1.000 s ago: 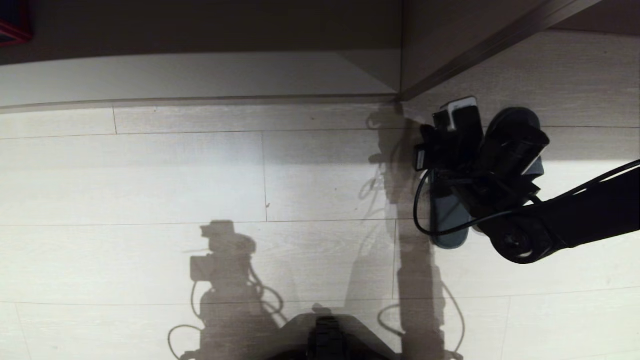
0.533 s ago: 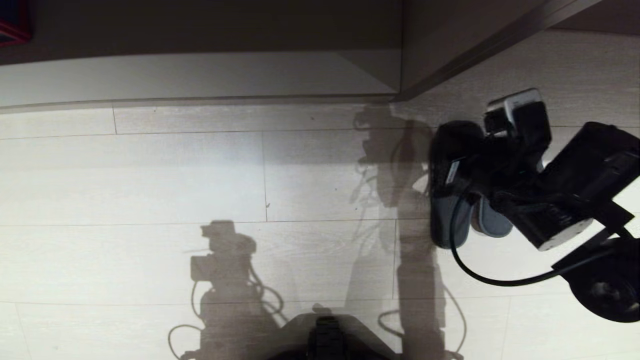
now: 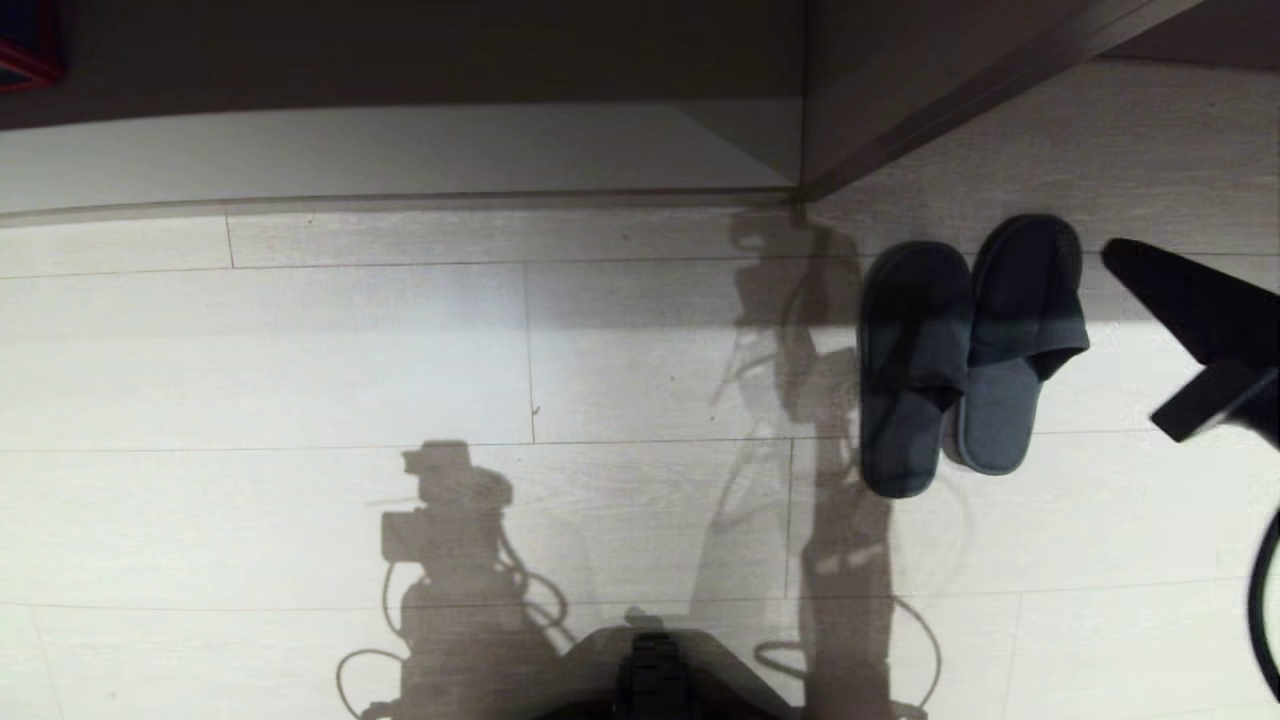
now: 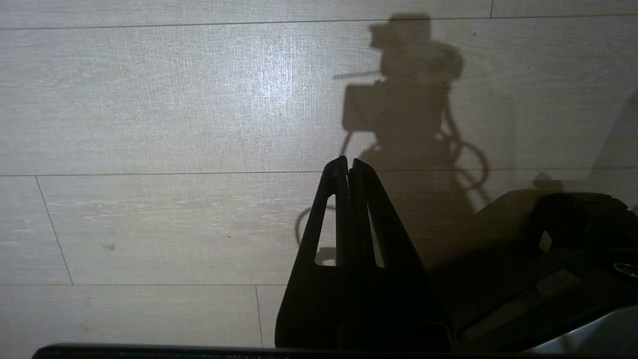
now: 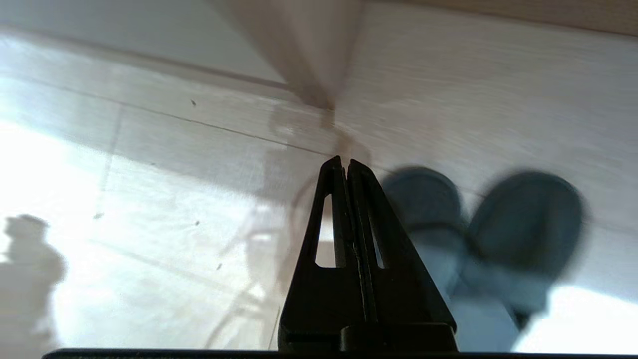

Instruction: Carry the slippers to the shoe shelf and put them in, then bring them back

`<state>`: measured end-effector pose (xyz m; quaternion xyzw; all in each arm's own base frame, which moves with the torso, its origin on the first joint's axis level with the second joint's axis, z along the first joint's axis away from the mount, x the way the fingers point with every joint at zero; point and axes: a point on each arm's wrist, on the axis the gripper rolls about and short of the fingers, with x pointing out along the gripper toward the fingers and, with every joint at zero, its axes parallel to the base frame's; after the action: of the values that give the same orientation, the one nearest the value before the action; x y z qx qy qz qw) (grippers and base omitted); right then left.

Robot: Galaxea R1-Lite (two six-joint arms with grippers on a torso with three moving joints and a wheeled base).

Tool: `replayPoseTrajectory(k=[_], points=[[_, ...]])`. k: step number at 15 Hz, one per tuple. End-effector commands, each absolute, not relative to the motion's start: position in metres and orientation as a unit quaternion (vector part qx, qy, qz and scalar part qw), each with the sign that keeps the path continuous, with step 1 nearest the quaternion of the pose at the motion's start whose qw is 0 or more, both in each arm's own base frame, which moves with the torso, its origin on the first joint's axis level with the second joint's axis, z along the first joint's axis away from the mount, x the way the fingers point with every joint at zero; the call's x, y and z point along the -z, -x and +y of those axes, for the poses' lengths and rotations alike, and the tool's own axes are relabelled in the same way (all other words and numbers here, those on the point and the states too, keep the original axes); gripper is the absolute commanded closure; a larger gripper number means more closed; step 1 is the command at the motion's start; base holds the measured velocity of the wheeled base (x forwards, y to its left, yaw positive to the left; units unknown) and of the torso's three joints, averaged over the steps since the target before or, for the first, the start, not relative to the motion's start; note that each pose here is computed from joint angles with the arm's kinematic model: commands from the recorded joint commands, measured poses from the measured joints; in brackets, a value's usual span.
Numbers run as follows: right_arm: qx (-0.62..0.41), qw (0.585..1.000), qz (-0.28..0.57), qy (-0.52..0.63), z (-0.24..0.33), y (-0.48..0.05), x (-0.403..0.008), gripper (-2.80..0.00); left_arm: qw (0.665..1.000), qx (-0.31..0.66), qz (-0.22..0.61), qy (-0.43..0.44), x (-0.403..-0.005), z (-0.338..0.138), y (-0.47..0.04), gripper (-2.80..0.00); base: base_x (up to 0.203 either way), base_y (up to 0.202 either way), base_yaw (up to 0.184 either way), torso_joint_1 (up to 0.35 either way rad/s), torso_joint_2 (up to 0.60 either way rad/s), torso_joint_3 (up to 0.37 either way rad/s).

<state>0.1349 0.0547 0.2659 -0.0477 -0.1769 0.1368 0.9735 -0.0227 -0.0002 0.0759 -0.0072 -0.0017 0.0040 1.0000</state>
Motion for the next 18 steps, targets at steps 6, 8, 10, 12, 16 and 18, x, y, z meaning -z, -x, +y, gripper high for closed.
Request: replayPoseTrajectory(k=[6, 8, 10, 12, 16, 18], points=[[-0.024, 0.967, -0.252, 0.024, -0.001, 0.007, -0.23, 0.0, 1.0, -0.005, -0.002, 0.005, -0.076, 0.0, 0.023, 0.0, 0.0, 0.0, 0.0, 0.0, 0.0, 0.0], [-0.027, 0.969, -0.244, 0.031, 0.0, 0.021, -0.205, 0.0, 1.0, -0.005, -0.003, 0.007, -0.076, 0.0, 0.023, 0.0, 0.0, 0.0, 0.0, 0.0, 0.0, 0.0], [-0.036, 0.975, -0.216, 0.031, 0.001, 0.027, -0.176, 0.0, 1.0, -0.004, -0.003, 0.008, -0.076, 0.0, 0.023, 0.0, 0.0, 0.0, 0.0, 0.0, 0.0, 0.0], [-0.037, 0.984, -0.173, 0.029, 0.001, 0.031, -0.145, 0.0, 1.0, -0.004, -0.002, 0.008, -0.076, 0.0, 0.023, 0.0, 0.0, 0.0, 0.0, 0.0, 0.0, 0.0], [-0.026, 0.997, -0.068, 0.034, 0.001, 0.024, -0.09, 0.0, 1.0, -0.004, -0.002, 0.008, -0.076, 0.0, 0.023, 0.0, 0.0, 0.0, 0.0, 0.0, 0.0, 0.0], [-0.014, 0.998, -0.039, 0.036, 0.0, 0.023, -0.084, 0.0, 1.0, -0.005, -0.002, 0.008, -0.076, 0.0, 0.023, 0.0, 0.0, 0.0, 0.0, 0.0, 0.0, 0.0]])
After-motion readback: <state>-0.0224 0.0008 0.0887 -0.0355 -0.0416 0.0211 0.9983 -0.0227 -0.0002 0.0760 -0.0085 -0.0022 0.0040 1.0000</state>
